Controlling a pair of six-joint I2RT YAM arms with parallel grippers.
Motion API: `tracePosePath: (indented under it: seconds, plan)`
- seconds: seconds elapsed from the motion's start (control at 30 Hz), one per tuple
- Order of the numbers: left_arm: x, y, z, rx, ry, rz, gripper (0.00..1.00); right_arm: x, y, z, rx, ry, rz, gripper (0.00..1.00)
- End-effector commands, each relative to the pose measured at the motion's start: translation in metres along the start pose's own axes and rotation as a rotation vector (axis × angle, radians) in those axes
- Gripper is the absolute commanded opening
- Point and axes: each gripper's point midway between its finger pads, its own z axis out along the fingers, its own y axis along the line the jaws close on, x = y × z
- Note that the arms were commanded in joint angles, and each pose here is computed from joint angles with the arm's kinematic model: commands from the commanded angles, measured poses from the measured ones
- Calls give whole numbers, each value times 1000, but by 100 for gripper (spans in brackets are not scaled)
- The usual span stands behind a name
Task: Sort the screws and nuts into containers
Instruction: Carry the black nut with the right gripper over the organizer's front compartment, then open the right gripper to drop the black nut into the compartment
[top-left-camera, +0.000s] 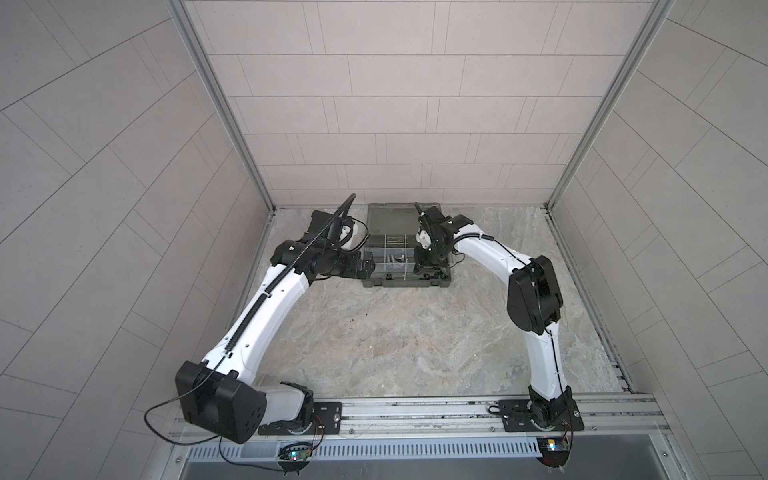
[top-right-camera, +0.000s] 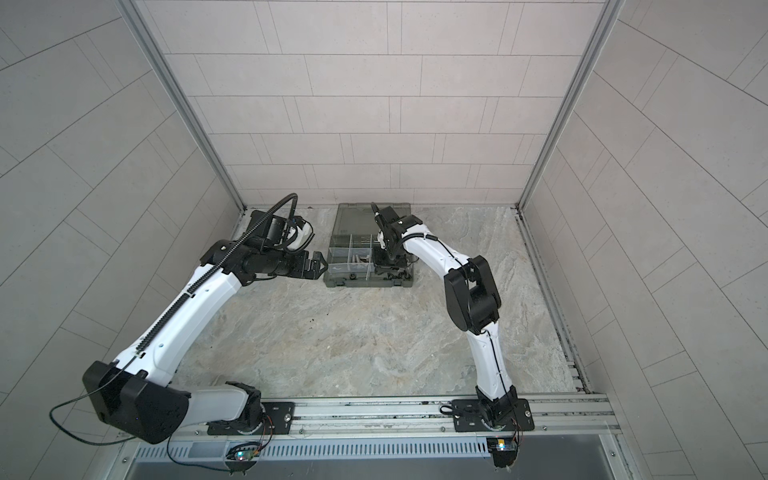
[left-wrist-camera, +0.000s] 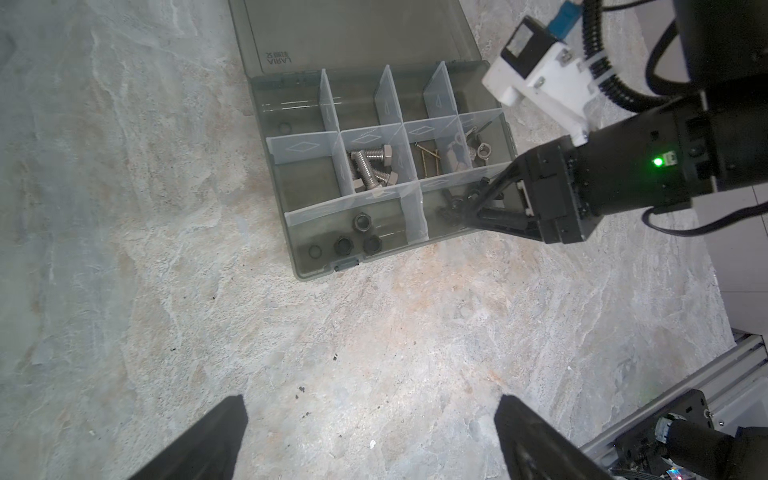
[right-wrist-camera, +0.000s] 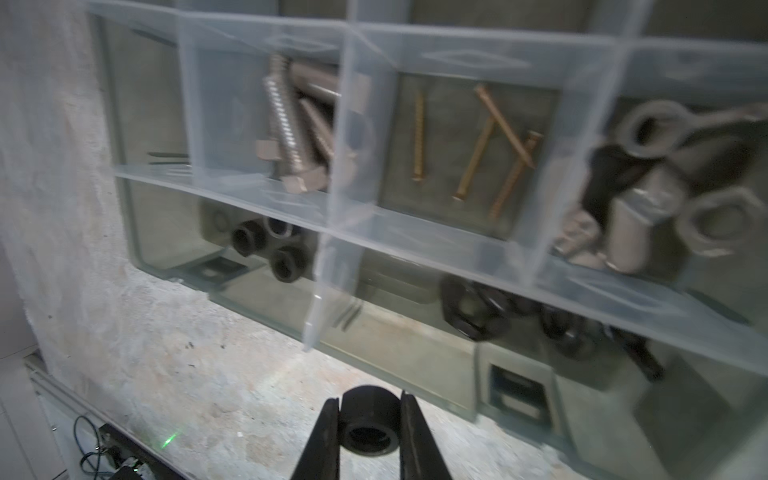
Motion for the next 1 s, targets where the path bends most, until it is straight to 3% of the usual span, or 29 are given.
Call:
tracePosePath:
  seconds: [0.0, 0.27, 0.43, 0.57, 0.77, 0.87, 0.97]
  plan:
    - [9, 8, -6, -28, 3, -12, 100, -5, 23, 6, -86, 21, -10, 21]
    - [16, 16, -13, -61, -16, -22, 100, -15, 37, 37, -187, 51, 27, 25]
    - [13, 21, -11, -58, -19, -48, 100, -13, 39, 40, -202, 74, 14, 55]
    - [9, 25, -11, -66, -27, -61, 100, -16, 52, 11, -241, 37, -51, 63]
    - [-2, 47, -10, -131, -85, -106, 100, -18, 61, -68, -231, -129, -229, 70]
    - [-11, 61, -3, -151, -136, -123, 100, -19, 34, -86, -108, -208, -259, 72]
    - [-16, 80, 18, -184, -121, -166, 100, -20, -16, -85, 35, -228, -171, 70]
